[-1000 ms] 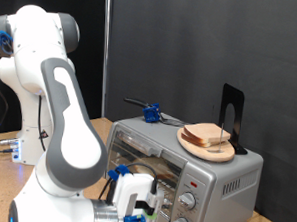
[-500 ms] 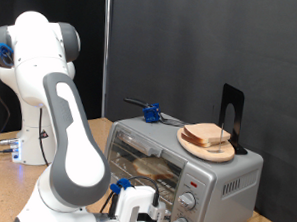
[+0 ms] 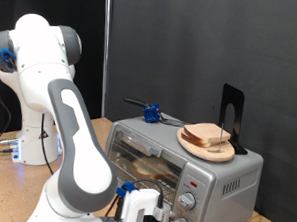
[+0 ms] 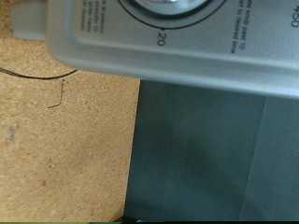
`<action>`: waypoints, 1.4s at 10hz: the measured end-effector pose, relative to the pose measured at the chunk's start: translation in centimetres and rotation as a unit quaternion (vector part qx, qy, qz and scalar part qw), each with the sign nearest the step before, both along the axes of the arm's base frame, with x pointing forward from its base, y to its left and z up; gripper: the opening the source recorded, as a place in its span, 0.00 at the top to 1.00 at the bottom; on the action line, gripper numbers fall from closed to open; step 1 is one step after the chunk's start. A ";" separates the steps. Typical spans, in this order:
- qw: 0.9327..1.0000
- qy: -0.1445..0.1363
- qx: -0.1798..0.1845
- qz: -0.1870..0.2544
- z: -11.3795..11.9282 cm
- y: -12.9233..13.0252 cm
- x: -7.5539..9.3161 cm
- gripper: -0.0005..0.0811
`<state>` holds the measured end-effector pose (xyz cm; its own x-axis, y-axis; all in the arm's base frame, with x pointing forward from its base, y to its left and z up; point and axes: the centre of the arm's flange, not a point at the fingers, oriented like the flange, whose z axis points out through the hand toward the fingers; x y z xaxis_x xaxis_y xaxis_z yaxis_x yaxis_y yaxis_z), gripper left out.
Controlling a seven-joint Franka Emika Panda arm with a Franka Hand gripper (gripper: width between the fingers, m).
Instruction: Make a piece of toast with the oven
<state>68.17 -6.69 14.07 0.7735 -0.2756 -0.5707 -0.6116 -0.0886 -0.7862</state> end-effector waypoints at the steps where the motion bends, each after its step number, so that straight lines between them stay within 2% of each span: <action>1: 1.000 -0.002 0.002 0.004 0.1 0.7 0.2 0.00; 4: 1.000 -0.002 0.003 0.015 0.0 2.9 0.4 0.00; 12: 1.000 0.008 0.001 0.006 -1.1 3.4 -0.2 0.00; 14: 1.000 0.006 0.005 0.004 -0.9 3.6 0.0 0.04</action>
<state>68.13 -3.07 13.13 0.7688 -0.2641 -0.5825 -0.6202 -0.0854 -0.7798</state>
